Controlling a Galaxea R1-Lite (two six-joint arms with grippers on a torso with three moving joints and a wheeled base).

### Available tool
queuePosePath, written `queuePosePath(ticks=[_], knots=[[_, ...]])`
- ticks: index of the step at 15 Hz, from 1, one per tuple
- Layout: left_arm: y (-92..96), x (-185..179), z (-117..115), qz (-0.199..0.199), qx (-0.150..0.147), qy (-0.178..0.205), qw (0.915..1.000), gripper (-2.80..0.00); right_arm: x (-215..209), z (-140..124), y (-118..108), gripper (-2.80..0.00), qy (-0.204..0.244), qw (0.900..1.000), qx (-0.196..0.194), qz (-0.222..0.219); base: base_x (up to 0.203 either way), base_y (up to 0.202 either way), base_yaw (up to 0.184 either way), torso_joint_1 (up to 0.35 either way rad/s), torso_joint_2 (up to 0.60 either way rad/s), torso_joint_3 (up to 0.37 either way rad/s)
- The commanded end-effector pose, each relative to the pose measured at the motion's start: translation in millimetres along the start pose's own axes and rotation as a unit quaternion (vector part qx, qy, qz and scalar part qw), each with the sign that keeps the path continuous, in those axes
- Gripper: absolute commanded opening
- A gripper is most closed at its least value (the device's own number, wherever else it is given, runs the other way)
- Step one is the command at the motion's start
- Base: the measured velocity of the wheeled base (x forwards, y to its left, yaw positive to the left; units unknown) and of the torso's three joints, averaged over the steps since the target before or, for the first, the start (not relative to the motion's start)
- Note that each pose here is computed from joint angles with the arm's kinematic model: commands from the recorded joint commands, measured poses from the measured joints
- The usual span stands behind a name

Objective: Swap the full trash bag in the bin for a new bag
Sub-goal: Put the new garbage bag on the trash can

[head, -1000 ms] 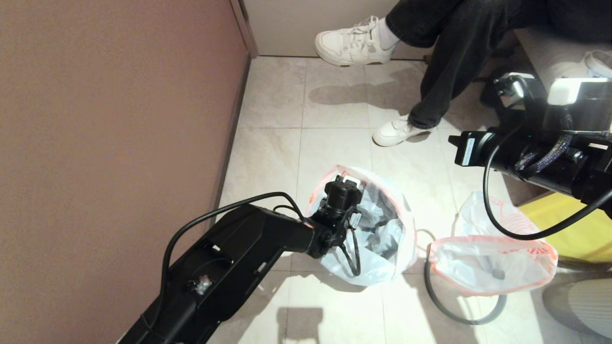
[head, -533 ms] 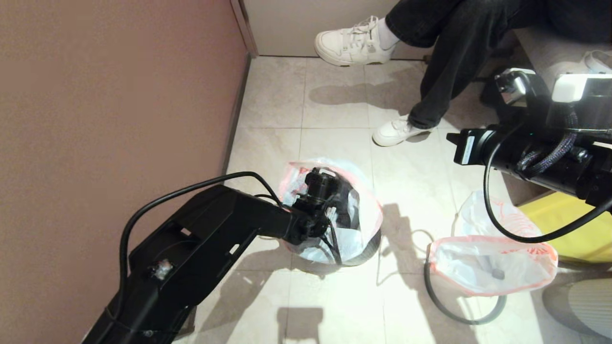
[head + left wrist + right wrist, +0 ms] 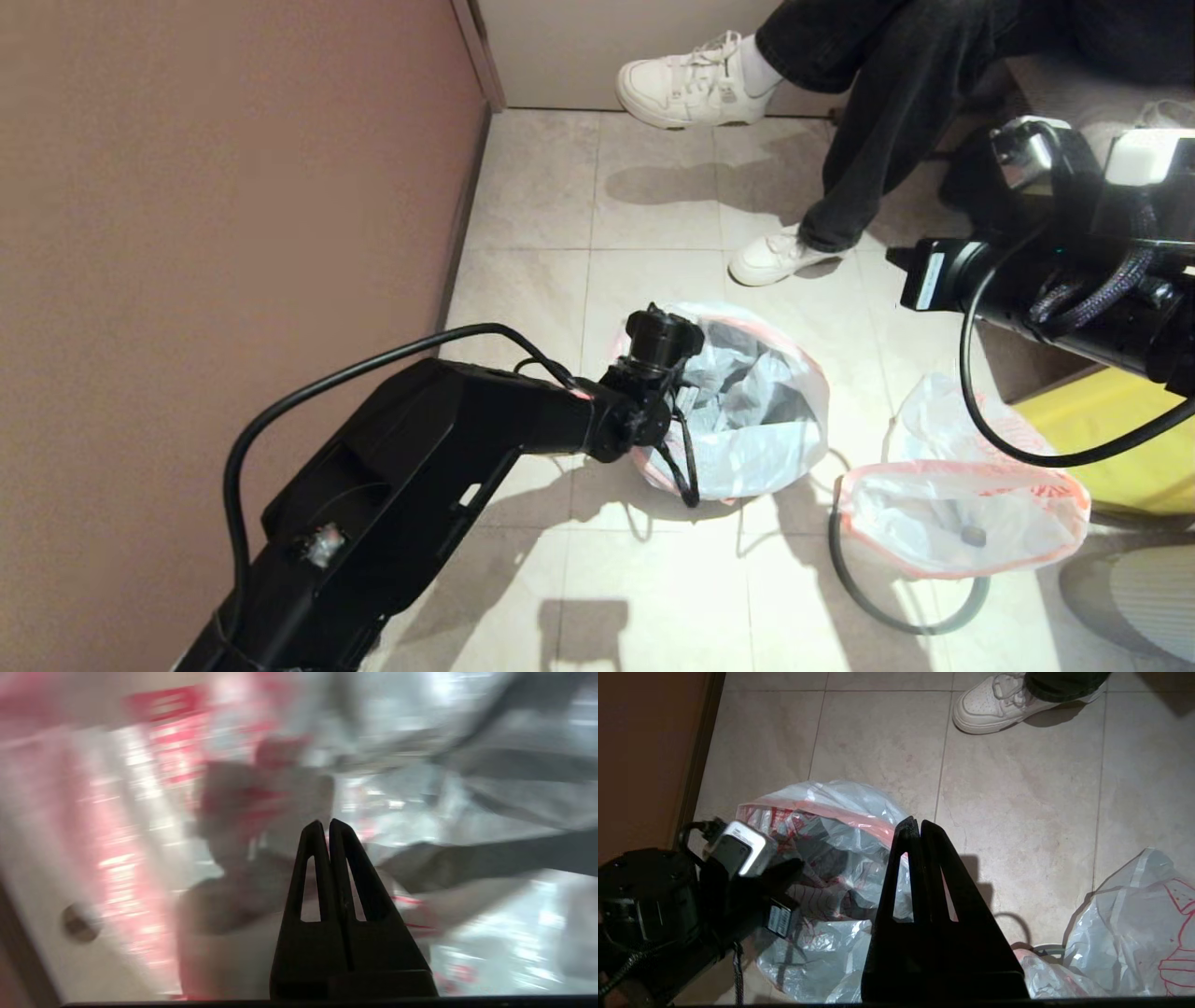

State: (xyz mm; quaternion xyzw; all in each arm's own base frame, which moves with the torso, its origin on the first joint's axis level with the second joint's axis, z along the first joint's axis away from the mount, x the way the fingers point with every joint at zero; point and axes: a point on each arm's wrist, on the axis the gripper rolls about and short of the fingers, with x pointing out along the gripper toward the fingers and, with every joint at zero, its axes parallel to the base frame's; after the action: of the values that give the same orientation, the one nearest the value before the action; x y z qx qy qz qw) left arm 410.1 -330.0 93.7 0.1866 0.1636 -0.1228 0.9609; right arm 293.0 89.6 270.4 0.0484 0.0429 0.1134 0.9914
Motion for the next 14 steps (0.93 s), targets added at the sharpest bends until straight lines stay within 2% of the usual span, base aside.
queuePosePath(ticks=[1,3,4,5,8,9,10,11,13,14], knots=[[-15.3,-0.2,-3.8,-0.021,0.010,-0.003,0.9997,-2.80,-0.5,1.4,-2.0,-2.80,-0.003,1.000,0.001,-0.003,0.000,0.000,0.000,0.000,0.00,0.000],[-24.5,-7.4,7.7,-0.044,-0.006,-0.047,0.9979,-2.80,-3.7,6.1,-4.7,-2.80,-0.011,1.000,0.002,-0.007,0.000,0.000,0.000,0.000,0.00,0.000],[-29.3,-10.3,13.2,-0.074,-0.013,-0.075,0.9944,-2.80,-4.2,5.6,-4.4,-2.80,-0.010,1.000,0.002,-0.007,0.000,0.000,0.000,0.000,0.00,0.000],[-38.7,-14.9,14.3,-0.094,-0.010,-0.083,0.9921,-2.80,-3.0,4.8,-5.1,-2.80,-0.009,1.000,0.002,-0.008,0.000,0.000,0.000,0.000,0.00,0.000],[-43.0,-2.5,-4.5,-0.107,0.004,-0.056,0.9927,-2.80,-3.5,3.4,-3.0,-2.80,-0.007,1.000,0.001,-0.005,0.000,0.000,0.000,0.000,0.00,0.000],[-41.4,0.5,-7.2,-0.087,-0.009,-0.052,0.9948,-2.80,-3.4,4.9,-4.0,-2.80,-0.009,1.000,0.001,-0.006,0.000,0.000,0.000,0.000,0.00,0.000],[-37.7,-2.4,-2.7,-0.063,-0.036,-0.056,0.9958,-2.80,-4.2,6.0,-4.2,-2.80,-0.011,1.000,0.001,-0.007,0.000,0.000,0.000,0.000,0.00,0.000],[-33.4,-2.5,-0.5,-0.067,-0.039,-0.055,0.9954,-2.80,-4.3,4.9,-3.0,-2.80,-0.009,1.000,0.001,-0.005,0.000,0.000,0.000,0.000,0.00,0.000],[-38.6,3.5,-7.9,-0.104,-0.026,-0.056,0.9927,-2.80,-3.9,3.7,-2.5,-2.80,-0.007,1.000,0.001,-0.004,0.000,0.000,0.000,0.000,0.00,0.000],[-38.9,4.7,-7.2,-0.107,-0.022,-0.066,0.9918,-2.80,-3.8,4.1,-3.0,-2.80,-0.008,1.000,0.001,-0.005,0.000,0.000,0.000,0.000,0.00,0.000]])
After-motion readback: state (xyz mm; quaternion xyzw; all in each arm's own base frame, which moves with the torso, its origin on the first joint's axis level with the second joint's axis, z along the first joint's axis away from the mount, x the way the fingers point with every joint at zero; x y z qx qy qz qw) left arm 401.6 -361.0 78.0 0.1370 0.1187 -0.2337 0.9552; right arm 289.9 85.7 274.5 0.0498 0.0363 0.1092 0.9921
